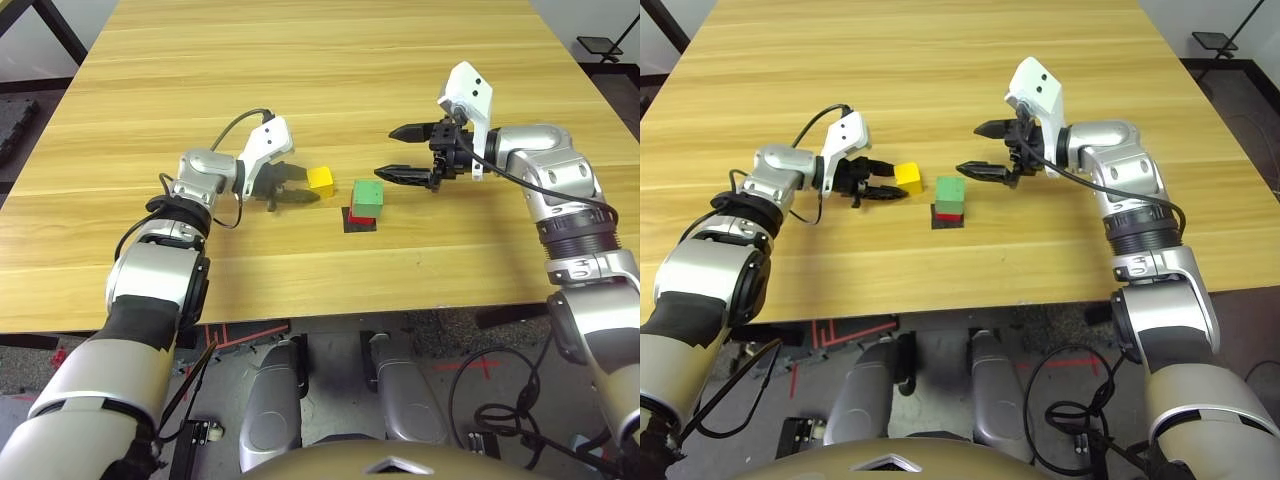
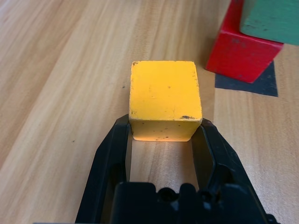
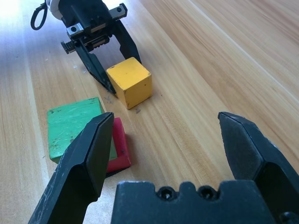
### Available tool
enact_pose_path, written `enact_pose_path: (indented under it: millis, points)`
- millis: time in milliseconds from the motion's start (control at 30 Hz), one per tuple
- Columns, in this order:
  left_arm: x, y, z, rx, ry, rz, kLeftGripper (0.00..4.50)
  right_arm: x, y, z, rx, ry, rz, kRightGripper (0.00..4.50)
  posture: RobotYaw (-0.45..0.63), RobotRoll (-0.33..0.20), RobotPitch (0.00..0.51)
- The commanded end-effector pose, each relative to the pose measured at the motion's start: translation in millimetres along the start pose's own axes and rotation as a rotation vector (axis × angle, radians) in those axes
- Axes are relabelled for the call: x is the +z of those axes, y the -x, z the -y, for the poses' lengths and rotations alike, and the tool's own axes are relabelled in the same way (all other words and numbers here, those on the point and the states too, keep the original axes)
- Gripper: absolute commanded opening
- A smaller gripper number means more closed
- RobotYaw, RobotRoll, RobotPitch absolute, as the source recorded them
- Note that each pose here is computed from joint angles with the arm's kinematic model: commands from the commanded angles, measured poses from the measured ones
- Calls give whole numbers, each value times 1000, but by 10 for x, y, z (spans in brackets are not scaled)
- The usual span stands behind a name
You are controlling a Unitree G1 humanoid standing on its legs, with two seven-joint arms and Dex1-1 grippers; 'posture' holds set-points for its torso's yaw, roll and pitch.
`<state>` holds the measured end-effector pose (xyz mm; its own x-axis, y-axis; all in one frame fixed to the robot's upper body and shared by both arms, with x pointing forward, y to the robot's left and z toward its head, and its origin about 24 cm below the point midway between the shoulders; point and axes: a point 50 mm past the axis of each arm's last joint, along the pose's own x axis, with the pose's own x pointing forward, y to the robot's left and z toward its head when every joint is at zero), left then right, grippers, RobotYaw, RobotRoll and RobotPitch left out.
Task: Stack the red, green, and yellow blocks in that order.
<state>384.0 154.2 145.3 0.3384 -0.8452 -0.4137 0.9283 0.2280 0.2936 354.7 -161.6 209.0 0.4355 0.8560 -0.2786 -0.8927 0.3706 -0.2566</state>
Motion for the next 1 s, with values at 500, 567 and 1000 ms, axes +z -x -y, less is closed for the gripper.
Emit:
enact_pose_path:
  millis: [500,567,1000]
  points:
    - [287,453,-216,16,-99,28,1928,-72,22,-10,-4,-1,-21,4500,184,-2,170]
    - [367,473,-214,-25,-124,54,1928,-77,26,-9,-5,-2,-22,4500,184,-2,170]
    - [898,405,-4,-246,-291,173,1928,-76,114,56,-28,-5,-35,4500,195,10,175]
